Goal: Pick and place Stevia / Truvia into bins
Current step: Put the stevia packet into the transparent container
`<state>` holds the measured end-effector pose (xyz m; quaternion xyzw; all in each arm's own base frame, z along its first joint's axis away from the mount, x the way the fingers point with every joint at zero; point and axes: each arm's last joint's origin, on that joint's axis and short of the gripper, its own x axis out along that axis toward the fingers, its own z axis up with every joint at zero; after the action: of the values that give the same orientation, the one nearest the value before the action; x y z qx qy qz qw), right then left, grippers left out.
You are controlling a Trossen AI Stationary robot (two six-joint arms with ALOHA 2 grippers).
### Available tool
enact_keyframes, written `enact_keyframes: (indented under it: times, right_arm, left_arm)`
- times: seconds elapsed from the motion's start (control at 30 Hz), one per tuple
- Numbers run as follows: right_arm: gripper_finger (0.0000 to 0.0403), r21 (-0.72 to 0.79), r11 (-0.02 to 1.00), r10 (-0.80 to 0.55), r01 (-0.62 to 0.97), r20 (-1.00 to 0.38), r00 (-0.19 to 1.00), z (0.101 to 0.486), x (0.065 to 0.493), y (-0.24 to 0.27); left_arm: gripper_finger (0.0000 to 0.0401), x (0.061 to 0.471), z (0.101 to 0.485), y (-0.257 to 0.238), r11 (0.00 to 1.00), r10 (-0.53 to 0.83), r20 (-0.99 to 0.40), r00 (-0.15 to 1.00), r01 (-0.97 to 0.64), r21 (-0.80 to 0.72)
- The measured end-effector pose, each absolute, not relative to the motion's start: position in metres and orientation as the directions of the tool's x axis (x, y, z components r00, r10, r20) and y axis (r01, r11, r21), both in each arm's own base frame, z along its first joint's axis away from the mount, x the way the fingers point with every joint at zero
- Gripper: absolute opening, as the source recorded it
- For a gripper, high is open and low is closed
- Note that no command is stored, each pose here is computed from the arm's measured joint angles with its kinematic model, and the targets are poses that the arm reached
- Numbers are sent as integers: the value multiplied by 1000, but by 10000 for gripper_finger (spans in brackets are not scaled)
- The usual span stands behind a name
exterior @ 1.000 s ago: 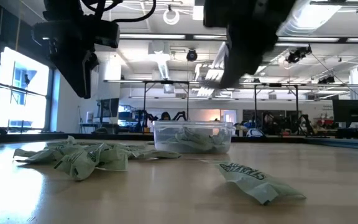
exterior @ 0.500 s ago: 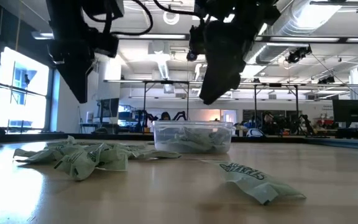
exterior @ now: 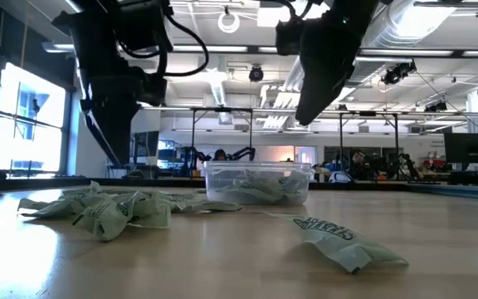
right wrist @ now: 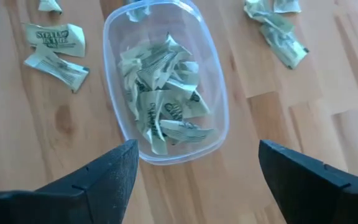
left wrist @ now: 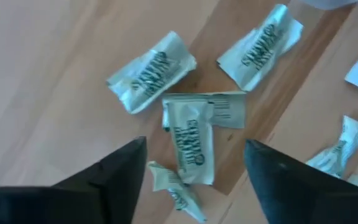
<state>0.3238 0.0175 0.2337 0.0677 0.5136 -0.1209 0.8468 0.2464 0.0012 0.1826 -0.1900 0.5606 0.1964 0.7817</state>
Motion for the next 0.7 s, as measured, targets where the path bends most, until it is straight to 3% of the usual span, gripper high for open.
enact_keyframes:
  times: [0.17, 0.33, 0.5, 0.7]
  right_arm:
    - [321, -14, 959, -143, 282, -886, 441, 233, 324, 18]
    - [321, -20, 957, -150, 289, -886, 438, 233, 323, 18]
    - [321, -16, 947, -164, 321, -883, 440, 233, 324, 17]
    - [321, -9, 939, -183, 344, -861, 475, 242, 321, 16]
  left_arm:
    - [330, 251, 169, -3, 875, 75, -967, 242, -482, -53]
    - [301, 256, 154, -5, 874, 141, -971, 192, -484, 31]
    - [242, 259, 143, -3, 880, 193, -970, 144, -463, 107]
    - [124, 261, 141, -4, 913, 180, -973, 146, -392, 110]
